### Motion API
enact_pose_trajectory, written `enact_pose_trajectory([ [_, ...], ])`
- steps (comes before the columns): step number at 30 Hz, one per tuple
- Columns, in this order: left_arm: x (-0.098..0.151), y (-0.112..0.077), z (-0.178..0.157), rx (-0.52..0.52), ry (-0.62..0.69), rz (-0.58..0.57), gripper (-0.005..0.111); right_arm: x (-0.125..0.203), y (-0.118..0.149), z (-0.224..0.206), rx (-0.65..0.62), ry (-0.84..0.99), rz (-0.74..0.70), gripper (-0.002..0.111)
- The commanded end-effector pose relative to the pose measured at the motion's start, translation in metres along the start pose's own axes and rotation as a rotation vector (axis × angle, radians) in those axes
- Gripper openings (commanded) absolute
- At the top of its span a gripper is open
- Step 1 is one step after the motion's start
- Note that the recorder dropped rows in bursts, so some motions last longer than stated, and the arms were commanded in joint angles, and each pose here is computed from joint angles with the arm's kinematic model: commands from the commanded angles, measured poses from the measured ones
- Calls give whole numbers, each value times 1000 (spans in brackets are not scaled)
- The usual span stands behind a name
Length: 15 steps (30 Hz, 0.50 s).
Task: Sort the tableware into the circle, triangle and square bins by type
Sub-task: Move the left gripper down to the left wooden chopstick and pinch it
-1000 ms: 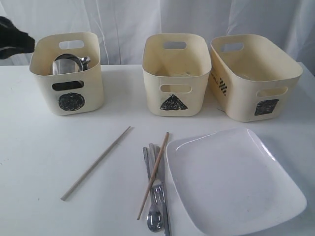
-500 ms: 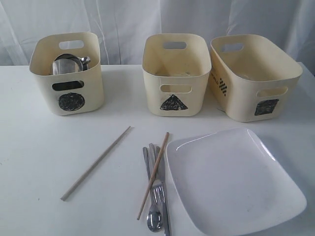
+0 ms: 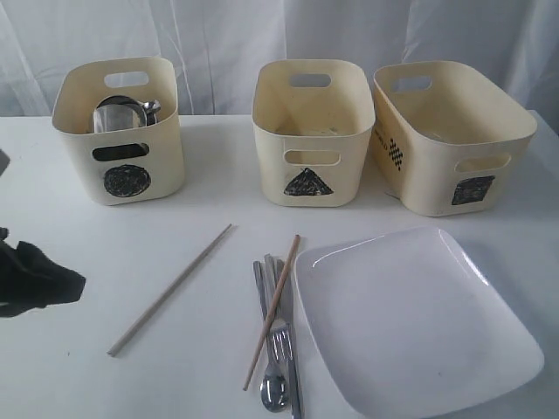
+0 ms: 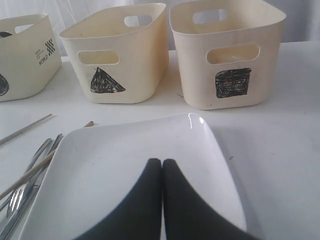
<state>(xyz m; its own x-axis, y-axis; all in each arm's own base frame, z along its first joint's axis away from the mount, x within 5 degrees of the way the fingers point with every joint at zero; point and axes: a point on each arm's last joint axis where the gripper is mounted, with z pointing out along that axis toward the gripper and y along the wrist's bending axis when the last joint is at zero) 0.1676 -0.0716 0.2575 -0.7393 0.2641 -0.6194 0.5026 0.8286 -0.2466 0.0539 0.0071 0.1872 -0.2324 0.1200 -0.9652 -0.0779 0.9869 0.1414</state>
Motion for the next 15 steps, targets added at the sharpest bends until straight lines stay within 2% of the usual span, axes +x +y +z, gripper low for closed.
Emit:
enact_pose_trajectory([
  [1, -31, 12, 29, 39, 72, 4, 47, 1, 0, 0, -3, -12, 6, 0],
  [5, -53, 26, 63, 60, 145, 13, 47, 1, 0, 0, -3, -12, 6, 0],
  [9, -64, 12, 105, 115, 240, 143, 47, 1, 0, 0, -3, -12, 6, 0],
  [11, -61, 9, 124, 96, 308, 221, 47, 1, 0, 0, -3, -12, 6, 0],
  [12, -59, 10, 136, 66, 366, 232, 47, 1, 0, 0, -3, -12, 6, 0],
  [15, -57, 16, 151, 21, 434, 247, 47, 1, 0, 0, -3, -12, 6, 0],
])
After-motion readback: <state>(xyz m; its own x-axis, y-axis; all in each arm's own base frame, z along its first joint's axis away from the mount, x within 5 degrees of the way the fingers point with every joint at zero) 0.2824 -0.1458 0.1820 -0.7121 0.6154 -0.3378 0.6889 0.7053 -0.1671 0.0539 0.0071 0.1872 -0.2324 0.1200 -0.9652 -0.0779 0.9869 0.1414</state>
